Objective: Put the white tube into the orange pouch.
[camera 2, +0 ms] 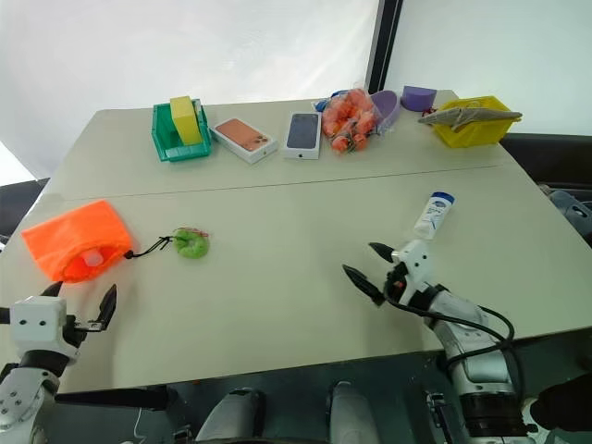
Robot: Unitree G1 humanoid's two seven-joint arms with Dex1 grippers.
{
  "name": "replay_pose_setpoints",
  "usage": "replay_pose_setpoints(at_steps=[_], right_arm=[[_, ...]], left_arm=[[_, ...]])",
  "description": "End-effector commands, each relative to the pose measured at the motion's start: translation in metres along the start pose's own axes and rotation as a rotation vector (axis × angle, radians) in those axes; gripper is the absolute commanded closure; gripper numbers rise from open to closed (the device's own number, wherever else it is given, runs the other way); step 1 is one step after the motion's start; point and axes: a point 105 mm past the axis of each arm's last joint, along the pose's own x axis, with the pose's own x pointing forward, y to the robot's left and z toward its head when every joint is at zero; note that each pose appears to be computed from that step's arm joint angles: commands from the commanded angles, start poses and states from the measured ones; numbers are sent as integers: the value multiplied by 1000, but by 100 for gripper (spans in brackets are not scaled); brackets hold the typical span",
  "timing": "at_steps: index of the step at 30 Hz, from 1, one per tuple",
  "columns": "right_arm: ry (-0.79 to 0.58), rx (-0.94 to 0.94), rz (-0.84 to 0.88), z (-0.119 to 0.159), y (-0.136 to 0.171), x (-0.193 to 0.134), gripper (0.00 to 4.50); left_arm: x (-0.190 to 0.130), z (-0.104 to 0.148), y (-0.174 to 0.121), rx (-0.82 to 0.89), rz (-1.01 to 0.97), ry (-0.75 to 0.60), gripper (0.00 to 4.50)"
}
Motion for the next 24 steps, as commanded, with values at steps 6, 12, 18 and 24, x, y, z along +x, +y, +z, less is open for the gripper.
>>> replay_pose_setpoints(at_steps=[6, 12, 18, 24], right_arm=[[-81, -63, 86, 22, 21, 23, 11], [-83, -87, 168, 25, 37, 33, 11], [-52, -176, 319, 27, 64, 40, 11], [-82, -201, 347, 36, 73, 49, 0]], left_arm=[[18, 16, 13, 278, 94, -66, 0], [37, 17, 31, 366, 197, -20, 0], [55, 13, 47, 335, 244, 51, 0], [62, 7, 49, 300, 208, 110, 84]])
